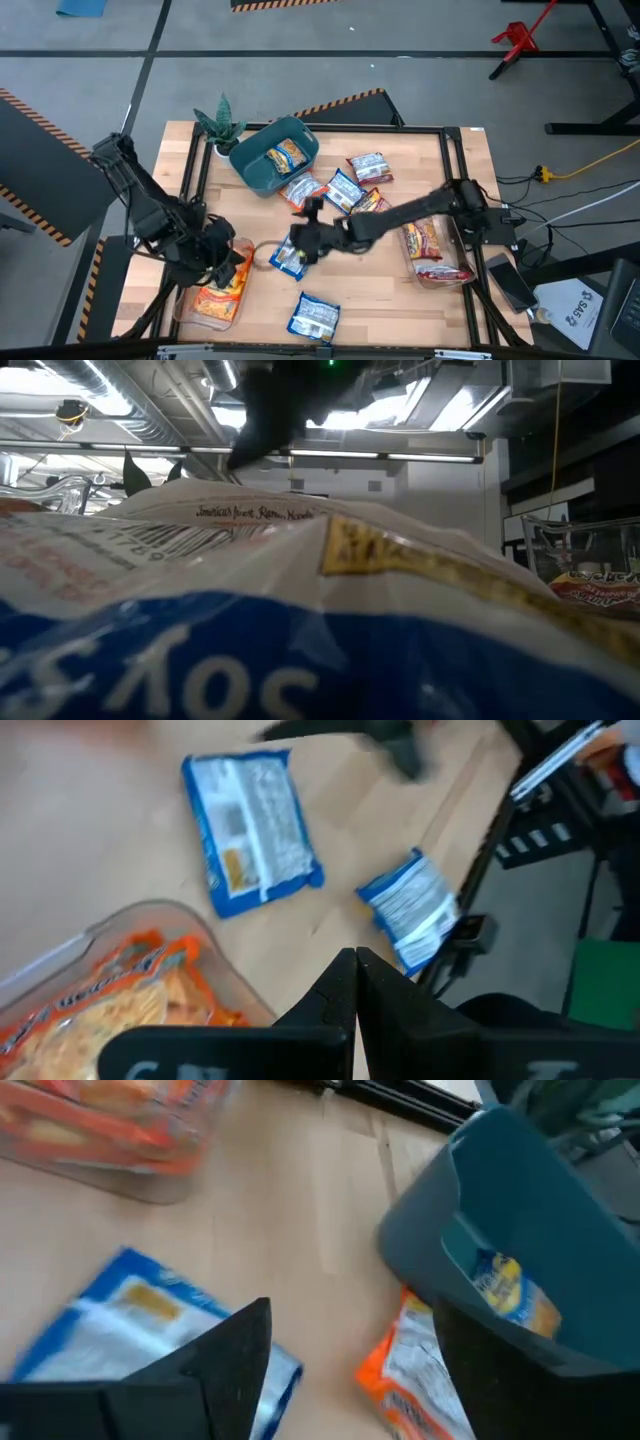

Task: Sort Maruchan noodles
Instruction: Put the orange noodle pack into the left transparent bin

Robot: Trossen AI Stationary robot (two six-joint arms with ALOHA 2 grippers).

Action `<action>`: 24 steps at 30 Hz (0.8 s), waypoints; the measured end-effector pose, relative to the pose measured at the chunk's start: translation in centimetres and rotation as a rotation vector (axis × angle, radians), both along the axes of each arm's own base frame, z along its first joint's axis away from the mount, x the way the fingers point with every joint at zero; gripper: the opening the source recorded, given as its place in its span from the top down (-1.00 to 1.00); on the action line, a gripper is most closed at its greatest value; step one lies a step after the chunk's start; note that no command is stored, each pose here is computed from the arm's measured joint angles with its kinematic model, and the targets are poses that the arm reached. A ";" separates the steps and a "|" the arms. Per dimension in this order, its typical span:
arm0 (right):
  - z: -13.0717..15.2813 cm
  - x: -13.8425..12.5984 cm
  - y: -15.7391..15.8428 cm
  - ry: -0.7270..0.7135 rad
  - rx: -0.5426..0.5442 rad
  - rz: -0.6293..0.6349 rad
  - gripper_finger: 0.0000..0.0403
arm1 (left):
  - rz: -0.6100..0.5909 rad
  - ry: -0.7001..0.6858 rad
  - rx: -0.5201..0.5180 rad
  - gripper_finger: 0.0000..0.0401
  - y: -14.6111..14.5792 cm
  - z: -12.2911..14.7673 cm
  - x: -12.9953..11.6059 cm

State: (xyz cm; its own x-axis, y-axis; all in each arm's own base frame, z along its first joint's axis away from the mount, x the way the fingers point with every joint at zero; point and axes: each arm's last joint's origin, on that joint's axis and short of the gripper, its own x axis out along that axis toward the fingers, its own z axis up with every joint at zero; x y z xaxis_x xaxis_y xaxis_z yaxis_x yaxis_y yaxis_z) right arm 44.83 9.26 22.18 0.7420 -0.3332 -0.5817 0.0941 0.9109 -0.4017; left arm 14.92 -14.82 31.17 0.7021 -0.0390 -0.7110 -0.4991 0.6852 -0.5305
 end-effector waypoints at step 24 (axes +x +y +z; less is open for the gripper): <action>-10.8 1.3 -8.1 0.155 -0.236 -0.052 -0.33 | -0.015 -0.051 0.075 1.00 -0.1 0.6 -0.2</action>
State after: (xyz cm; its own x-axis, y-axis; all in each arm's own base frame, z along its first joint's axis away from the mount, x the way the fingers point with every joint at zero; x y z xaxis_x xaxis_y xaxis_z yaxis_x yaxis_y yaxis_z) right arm 46.09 1.14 11.33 0.6286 -0.5079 -0.5890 0.0589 0.7862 -0.6151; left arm 14.67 -14.93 31.73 0.7371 0.0019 -0.6758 -0.4622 0.7309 -0.5021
